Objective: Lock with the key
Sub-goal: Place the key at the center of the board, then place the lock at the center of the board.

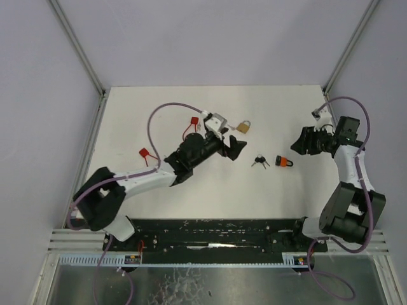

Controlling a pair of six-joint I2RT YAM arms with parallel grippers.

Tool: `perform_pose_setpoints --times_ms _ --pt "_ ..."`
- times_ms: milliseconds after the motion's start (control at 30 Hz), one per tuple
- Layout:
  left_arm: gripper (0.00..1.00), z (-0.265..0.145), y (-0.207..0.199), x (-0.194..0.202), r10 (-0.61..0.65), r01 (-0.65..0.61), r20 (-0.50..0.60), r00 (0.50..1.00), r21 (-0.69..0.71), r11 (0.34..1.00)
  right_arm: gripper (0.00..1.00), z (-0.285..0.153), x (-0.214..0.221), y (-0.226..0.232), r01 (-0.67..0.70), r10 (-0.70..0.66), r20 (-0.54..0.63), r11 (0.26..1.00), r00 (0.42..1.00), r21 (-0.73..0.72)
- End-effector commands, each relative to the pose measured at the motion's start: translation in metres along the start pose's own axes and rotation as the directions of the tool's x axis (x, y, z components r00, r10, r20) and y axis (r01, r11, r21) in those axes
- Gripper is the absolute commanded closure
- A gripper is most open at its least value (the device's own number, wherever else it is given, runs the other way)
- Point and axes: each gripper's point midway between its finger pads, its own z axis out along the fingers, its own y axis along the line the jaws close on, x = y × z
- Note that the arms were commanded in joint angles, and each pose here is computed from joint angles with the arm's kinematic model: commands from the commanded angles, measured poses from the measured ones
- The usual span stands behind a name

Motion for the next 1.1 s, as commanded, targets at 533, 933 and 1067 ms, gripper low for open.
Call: perform_pose_setpoints --times_ms 533,933,1067 --pt "0.0 -0.1 0.01 -0.074 0.048 -0.043 0.08 0.996 -0.063 0.997 0.06 -0.106 -0.074 0.103 0.558 -0.579 0.422 0.809 0.698 0.186" --pt "0.0 -0.125 -0.003 -0.113 -0.032 0.037 0.125 0.992 -0.041 0.998 0.0 -0.137 -0.099 0.126 0.338 -0.353 0.477 0.934 0.805 0.121" --pt "0.0 -0.132 -0.006 -0.122 -0.035 0.04 0.136 0.99 -0.037 0.998 0.0 -0.145 -0.103 0.141 0.354 -0.346 0.515 0.931 0.784 0.088"
